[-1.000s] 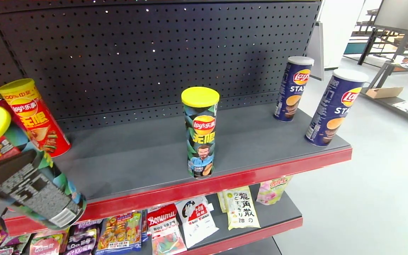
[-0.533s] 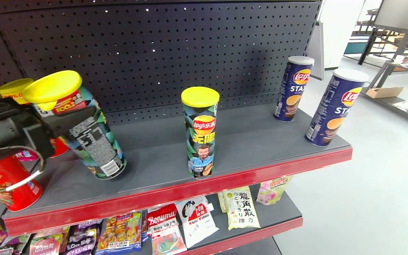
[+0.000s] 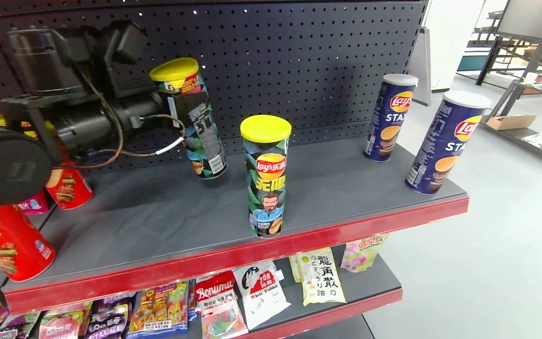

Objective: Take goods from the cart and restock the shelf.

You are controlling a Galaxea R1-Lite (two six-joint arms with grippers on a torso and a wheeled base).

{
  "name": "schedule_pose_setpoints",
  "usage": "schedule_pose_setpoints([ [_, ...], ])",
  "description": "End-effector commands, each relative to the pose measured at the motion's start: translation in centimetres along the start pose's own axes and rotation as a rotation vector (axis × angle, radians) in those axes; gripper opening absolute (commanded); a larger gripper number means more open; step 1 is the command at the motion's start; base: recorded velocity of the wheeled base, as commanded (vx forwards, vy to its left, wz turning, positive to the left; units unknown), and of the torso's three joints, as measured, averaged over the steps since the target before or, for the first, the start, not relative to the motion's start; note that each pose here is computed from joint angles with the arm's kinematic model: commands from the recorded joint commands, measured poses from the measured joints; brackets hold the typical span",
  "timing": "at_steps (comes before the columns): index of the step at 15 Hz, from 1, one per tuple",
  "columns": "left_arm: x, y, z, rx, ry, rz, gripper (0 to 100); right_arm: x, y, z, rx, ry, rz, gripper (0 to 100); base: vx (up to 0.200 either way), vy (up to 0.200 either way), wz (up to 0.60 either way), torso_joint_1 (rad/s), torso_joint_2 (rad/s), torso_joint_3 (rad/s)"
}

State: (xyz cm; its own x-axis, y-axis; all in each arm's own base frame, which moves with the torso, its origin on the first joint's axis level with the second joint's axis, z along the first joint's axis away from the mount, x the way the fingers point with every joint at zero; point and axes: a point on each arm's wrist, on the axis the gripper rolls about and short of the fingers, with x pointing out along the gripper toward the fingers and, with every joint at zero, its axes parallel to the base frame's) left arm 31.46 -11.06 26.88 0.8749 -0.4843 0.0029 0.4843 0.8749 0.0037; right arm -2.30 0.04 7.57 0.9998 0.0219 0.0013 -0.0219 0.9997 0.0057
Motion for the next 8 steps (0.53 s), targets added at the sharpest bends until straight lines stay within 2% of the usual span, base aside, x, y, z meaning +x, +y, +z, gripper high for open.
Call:
schedule_pose_setpoints([
  [1,4.5,-0.8,-2.8,-0.014,0.061,0.016,0,0.0,0.0,0.0,0.0,0.001,0.001,100,0.0,0.0,0.0,0.0,0.0,0.0],
  [8,8.9,-1.5,-3.7,-0.006,0.032,0.019,0,0.0,0.0,0.0,0.0,0.001,0.001,100,0.0,0.0,0.0,0.0,0.0,0.0],
])
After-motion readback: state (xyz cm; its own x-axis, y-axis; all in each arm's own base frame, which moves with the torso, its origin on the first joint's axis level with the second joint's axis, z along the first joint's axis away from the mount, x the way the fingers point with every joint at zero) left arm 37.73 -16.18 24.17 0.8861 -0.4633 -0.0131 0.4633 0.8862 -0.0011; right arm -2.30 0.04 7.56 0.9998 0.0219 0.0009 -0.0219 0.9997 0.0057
